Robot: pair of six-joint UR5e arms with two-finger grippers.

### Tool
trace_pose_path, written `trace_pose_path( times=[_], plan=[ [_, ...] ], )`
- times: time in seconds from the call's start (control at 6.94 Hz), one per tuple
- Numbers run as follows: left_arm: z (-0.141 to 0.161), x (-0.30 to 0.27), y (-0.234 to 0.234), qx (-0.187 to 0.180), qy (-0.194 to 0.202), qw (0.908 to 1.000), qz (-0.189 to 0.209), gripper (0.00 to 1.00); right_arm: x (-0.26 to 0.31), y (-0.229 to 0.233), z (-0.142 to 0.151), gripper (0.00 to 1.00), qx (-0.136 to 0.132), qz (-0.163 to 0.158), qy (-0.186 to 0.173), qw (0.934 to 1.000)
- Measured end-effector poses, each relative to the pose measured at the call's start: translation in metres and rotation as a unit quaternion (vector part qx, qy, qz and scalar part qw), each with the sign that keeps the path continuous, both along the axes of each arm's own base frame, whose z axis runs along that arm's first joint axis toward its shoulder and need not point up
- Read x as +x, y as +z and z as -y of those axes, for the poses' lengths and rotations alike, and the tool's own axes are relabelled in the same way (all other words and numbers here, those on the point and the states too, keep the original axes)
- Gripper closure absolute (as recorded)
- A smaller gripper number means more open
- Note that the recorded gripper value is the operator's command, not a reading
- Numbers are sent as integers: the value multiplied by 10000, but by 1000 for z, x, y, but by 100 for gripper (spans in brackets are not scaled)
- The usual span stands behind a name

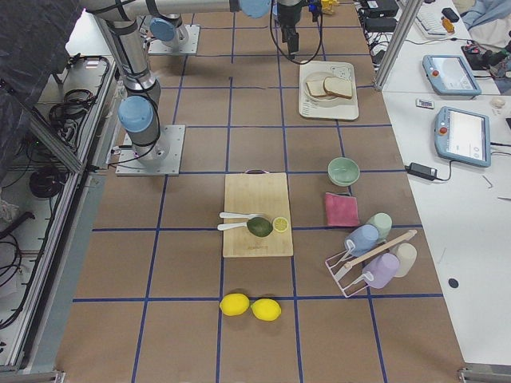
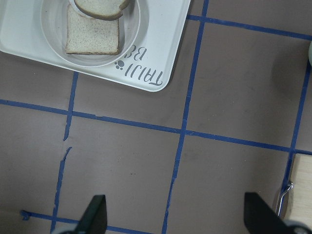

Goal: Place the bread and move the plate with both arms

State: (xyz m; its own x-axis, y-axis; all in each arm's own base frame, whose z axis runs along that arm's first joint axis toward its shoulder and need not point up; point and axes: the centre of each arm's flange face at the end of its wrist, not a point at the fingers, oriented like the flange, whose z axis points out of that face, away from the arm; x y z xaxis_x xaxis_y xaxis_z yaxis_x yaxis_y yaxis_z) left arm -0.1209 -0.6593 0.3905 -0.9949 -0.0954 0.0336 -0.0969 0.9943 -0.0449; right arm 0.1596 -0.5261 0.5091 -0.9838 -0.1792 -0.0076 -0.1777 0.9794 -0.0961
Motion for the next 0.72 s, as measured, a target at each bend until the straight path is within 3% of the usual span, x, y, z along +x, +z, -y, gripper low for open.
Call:
trace_pose_path(
  times=[0.29,0.72],
  plan=[
    [-53,19,44,209,158,9997,-11,0,0,0,0,0,1,1,5,10000],
    [-111,35,60,293,306,9991,-92,0,0,0,0,0,1,4,10,10000]
  ],
)
